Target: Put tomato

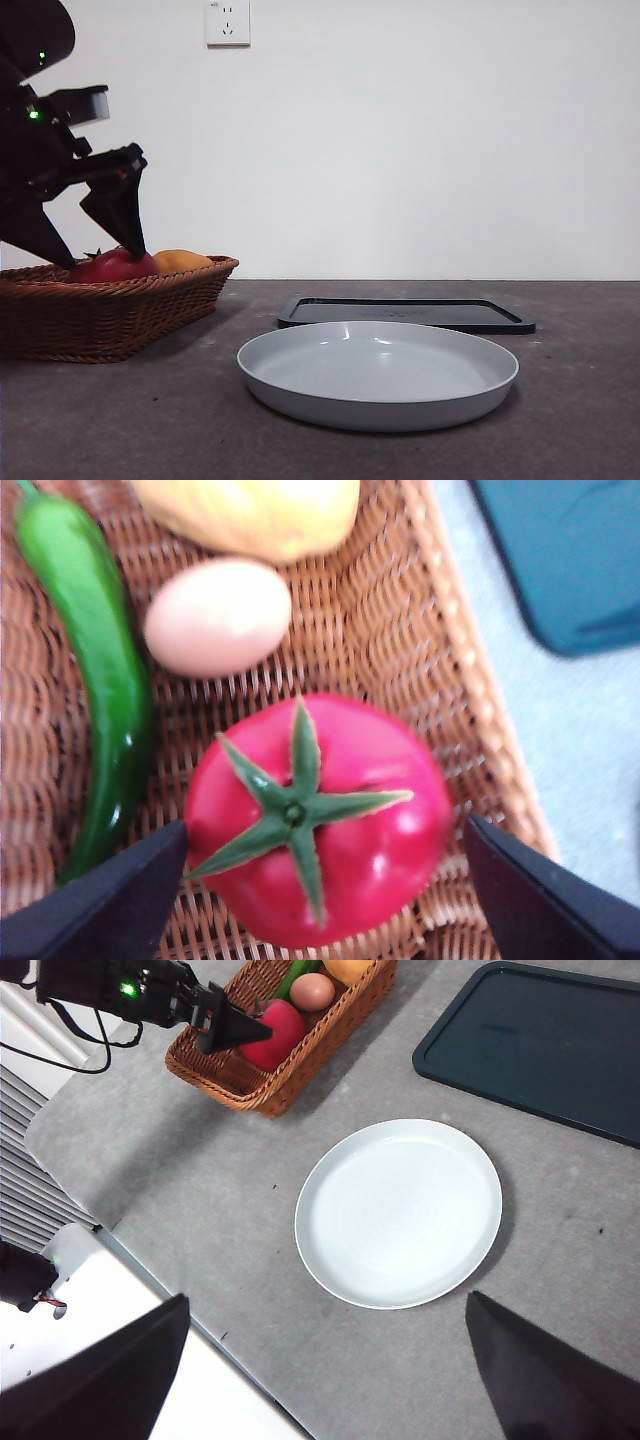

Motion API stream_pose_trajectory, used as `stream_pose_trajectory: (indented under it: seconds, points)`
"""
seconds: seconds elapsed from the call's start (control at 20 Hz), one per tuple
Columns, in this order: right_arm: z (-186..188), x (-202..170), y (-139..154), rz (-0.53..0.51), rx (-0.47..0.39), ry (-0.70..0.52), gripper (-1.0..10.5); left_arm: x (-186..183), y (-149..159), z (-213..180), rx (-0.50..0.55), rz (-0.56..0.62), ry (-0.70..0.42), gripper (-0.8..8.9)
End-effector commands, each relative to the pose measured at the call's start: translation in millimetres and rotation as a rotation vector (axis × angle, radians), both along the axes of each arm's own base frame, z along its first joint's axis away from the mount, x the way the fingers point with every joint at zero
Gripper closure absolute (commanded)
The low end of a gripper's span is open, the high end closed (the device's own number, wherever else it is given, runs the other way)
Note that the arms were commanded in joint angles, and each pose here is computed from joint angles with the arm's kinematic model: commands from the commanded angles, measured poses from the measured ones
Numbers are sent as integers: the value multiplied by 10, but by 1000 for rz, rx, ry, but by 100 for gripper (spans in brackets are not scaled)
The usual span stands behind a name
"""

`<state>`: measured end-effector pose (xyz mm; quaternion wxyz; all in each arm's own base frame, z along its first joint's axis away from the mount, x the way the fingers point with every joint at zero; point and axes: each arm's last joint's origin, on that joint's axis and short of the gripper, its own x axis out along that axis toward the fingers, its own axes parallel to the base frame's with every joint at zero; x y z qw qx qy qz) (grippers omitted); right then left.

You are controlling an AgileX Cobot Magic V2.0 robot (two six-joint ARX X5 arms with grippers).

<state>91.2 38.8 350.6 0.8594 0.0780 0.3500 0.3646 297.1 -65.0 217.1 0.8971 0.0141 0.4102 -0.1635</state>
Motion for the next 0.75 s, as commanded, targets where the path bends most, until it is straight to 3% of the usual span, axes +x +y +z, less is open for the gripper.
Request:
stream_pose_trajectory:
  seconds: [0.05, 0.4, 0.55, 0.75]
  points:
    - [51, 0, 5, 8, 4, -19, 506, 66, -23, -25, 12, -14, -6, 366]
    - [51, 0, 5, 8, 4, -19, 506, 115, -34, -150, 18, -14, 31, 382]
    - [52, 0, 5, 8, 4, -20, 506, 110, -33, -141, 18, -14, 30, 552]
    - [52, 0, 5, 8, 3, -20, 506, 93, -23, 72, 4, -11, -35, 569]
